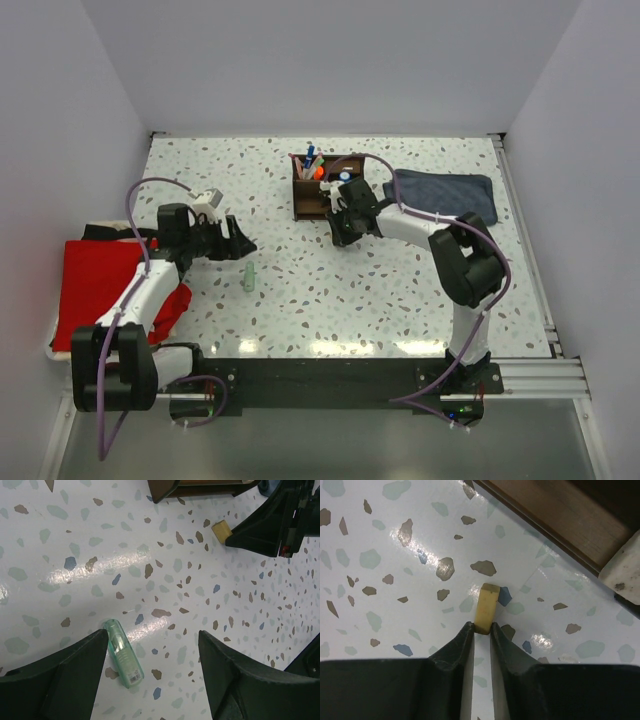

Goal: Sort the stationery into containers
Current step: Pick up the stationery from the center of the board, then place the stationery in the storage box.

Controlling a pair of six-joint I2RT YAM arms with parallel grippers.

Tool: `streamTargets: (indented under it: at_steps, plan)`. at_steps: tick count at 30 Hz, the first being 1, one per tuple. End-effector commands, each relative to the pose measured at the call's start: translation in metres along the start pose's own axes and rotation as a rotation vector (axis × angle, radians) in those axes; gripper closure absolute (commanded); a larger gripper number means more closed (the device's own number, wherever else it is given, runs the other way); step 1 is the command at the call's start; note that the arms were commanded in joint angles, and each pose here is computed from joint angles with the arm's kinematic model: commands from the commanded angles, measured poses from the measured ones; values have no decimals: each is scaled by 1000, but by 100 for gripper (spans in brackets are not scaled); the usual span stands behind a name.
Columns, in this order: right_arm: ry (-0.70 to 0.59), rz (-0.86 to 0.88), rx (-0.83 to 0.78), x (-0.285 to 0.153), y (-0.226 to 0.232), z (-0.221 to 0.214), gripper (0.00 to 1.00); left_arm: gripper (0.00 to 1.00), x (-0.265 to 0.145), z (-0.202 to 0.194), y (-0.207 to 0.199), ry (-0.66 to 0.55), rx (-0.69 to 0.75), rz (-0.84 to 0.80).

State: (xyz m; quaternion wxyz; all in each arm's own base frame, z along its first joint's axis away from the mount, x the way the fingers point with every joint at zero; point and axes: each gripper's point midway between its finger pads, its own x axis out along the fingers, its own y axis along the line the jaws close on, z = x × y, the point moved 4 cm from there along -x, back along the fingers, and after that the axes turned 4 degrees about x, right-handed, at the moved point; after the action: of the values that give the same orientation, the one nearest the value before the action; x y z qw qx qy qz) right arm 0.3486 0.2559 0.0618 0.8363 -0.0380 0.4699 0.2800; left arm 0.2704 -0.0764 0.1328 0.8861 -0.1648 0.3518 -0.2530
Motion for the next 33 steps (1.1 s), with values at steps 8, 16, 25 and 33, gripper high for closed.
streamTargets:
  at_steps: [8, 16, 25, 33]
  plan:
    - [-88, -28, -33, -8, 4, 29, 100, 22, 1, 12, 0, -45, 4, -18]
    - [-175, 1, 13, -60, 19, 55, 100, 22, 4, 12, 1, -46, -3, -23]
    - [-238, -107, 83, -64, 8, 75, 100, 22, 6, 19, 1, -47, -5, -30]
    - [-248, -162, 214, -58, -8, 85, 100, 22, 5, 19, 1, -47, -2, -25]
